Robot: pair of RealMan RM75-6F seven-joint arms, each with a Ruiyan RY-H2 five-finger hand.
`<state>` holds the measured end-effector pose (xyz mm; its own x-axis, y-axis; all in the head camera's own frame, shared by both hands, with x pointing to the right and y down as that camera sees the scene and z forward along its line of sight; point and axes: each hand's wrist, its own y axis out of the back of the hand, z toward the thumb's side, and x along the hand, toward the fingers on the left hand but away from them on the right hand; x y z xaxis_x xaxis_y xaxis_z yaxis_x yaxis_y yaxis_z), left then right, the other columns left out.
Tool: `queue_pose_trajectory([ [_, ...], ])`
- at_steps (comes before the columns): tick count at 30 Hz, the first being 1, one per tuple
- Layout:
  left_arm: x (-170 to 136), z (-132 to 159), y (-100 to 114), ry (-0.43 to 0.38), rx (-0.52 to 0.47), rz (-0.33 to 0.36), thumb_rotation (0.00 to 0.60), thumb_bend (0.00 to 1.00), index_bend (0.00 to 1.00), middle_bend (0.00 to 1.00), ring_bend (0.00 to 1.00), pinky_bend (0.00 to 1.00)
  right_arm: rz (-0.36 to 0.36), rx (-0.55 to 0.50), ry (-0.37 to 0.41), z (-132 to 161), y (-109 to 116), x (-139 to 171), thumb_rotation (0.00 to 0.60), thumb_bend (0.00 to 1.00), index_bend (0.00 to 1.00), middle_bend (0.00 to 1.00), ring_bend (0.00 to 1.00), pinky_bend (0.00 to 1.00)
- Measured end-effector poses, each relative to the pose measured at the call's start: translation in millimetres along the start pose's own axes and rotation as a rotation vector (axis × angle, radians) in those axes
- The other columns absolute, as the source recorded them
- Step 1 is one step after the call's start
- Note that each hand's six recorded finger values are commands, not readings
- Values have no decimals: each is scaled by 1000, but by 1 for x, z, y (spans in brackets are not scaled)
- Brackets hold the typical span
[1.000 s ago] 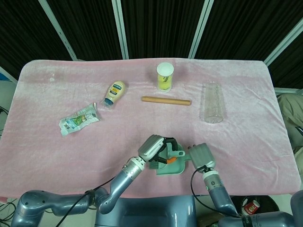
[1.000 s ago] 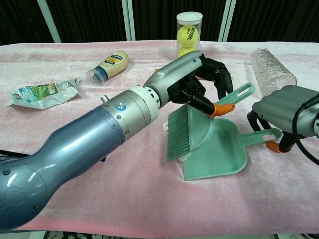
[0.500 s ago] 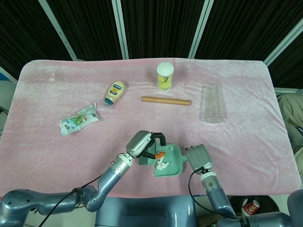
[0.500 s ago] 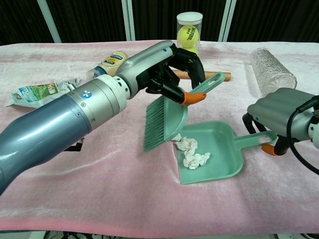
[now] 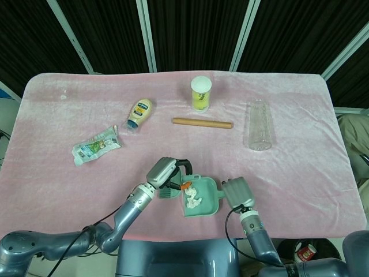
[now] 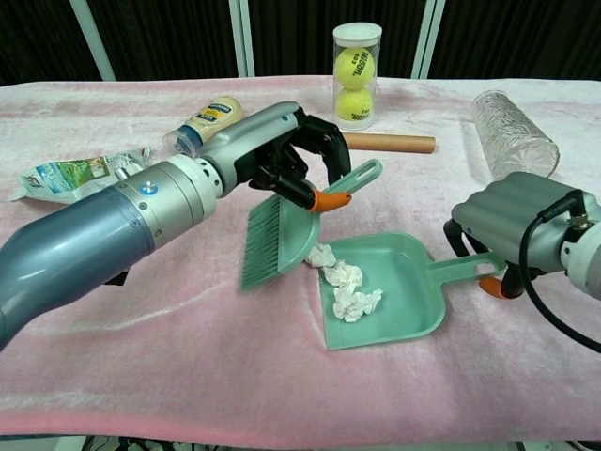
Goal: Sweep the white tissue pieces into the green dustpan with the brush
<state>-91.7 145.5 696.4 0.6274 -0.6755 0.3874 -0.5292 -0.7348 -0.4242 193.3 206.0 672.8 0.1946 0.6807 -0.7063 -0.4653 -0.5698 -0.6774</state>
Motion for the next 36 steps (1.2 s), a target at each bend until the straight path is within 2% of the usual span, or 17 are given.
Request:
queue_pose_trajectory([
  [9, 9, 4, -29, -6, -1, -34, 600, 399, 590, 613, 908, 1000, 0, -6, -13, -8, 1, -3, 600, 467, 670, 609, 684, 821],
  [22, 27, 46, -55, -86, -50, -24, 600, 400, 589, 613, 908, 1000, 5, -17, 22, 2, -3, 4, 600, 467, 672, 609, 684, 821],
  [27, 33, 55, -59, -108, -43, -15, 600, 399, 590, 612, 908, 1000, 10, -28, 21, 4, -3, 8, 600, 468, 671, 608, 684, 821],
  [36, 37, 63, -42, -134, -70, 39, 600, 399, 590, 612, 908, 1000, 6, -34, 8, 1, -1, 8, 600, 468, 672, 608, 684, 821],
])
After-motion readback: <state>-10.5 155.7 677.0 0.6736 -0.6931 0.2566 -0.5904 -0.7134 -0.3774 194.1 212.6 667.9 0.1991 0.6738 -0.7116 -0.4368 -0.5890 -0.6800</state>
